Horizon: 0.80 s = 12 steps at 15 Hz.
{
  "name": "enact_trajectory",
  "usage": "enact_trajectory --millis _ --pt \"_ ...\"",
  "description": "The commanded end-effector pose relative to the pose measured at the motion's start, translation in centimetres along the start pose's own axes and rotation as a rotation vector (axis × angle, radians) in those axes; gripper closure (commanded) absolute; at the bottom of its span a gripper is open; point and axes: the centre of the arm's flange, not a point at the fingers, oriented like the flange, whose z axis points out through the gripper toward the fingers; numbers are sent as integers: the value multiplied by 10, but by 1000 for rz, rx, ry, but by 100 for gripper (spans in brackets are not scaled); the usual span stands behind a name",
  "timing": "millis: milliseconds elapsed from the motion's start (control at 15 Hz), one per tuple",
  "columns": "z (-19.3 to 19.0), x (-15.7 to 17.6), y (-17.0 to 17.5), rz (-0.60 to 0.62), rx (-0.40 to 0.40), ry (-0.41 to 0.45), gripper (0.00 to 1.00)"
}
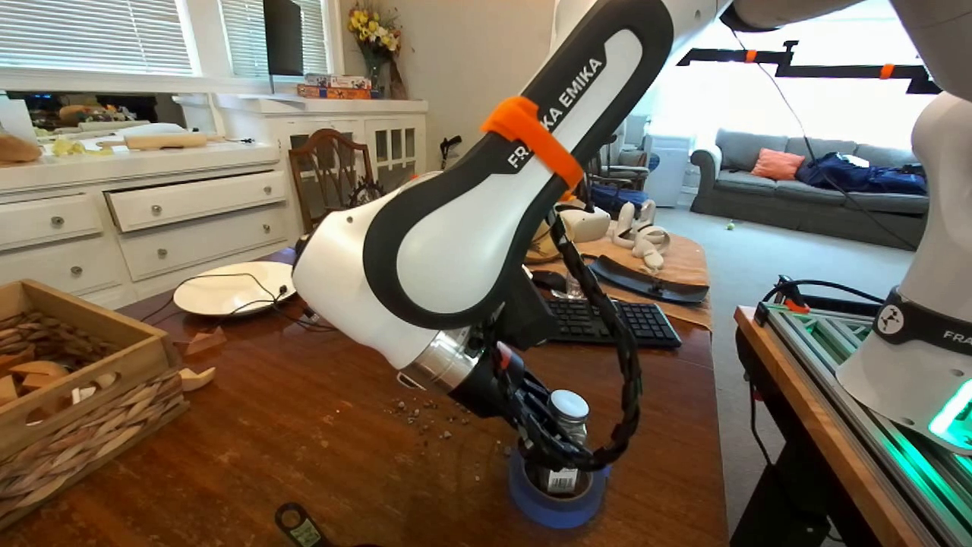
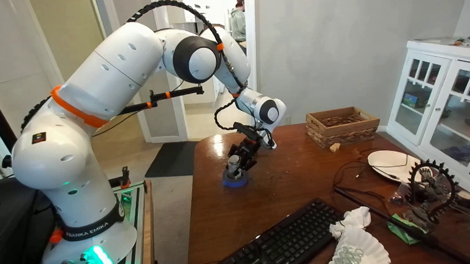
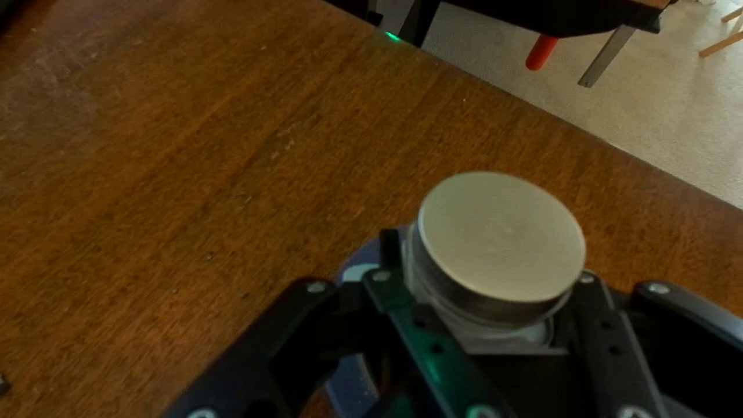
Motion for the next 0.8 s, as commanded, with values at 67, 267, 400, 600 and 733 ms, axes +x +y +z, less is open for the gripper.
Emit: enact_trajectory --millis 67,267,400,600,733 --pt "-38 -9 13 -36 0 -13 77" --pt "-69 -14 29 -28 4 -2 77" --pt "-87 -16 47 3 0 -3 77" --pt "-99 -21 83 74 -10 -21 77" --pt "-100 -25 114 125 0 -21 77"
